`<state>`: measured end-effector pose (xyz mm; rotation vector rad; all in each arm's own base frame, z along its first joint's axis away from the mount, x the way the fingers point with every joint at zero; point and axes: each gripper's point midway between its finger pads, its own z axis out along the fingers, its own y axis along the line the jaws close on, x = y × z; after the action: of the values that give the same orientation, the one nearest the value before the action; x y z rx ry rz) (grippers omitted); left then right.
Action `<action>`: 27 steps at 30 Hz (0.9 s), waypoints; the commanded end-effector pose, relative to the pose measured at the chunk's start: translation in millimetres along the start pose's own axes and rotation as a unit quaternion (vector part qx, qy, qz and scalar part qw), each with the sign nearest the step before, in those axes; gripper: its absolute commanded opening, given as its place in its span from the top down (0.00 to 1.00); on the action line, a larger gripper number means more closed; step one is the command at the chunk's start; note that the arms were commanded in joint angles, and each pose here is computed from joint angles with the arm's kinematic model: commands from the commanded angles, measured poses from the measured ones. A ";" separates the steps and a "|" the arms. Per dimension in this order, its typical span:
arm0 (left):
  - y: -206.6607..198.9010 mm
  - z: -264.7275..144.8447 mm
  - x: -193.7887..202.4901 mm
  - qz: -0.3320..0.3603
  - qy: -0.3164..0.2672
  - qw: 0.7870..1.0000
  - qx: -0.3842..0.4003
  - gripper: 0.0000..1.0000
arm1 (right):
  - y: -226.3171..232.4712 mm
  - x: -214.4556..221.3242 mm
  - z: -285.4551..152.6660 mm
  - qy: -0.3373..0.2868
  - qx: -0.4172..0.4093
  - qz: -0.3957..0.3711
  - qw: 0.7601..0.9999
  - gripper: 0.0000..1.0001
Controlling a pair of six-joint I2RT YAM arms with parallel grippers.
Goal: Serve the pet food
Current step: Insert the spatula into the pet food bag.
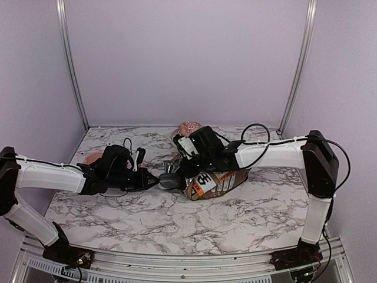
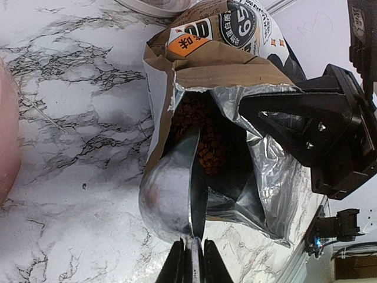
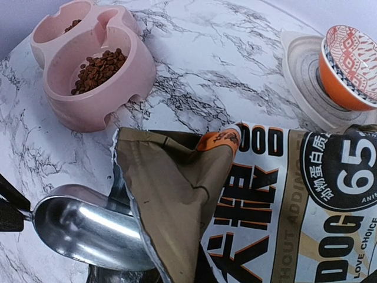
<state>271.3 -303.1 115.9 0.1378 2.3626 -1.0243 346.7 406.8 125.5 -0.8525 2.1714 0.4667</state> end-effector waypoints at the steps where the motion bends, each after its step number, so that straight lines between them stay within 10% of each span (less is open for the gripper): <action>1: -5.4 8.1 -14.3 0.021 -0.037 0.999 -0.018 1.00 | -9.6 22.4 -3.9 0.036 0.013 0.007 0.999 1.00; 27: 21.9 41.1 -5.7 0.066 -0.040 0.982 -0.173 1.00 | -6.9 40.3 -0.3 0.057 0.003 0.019 0.998 1.00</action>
<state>291.2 -326.7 95.9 0.1374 2.3508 -0.6760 344.2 403.1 113.8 -0.8330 2.1903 0.4885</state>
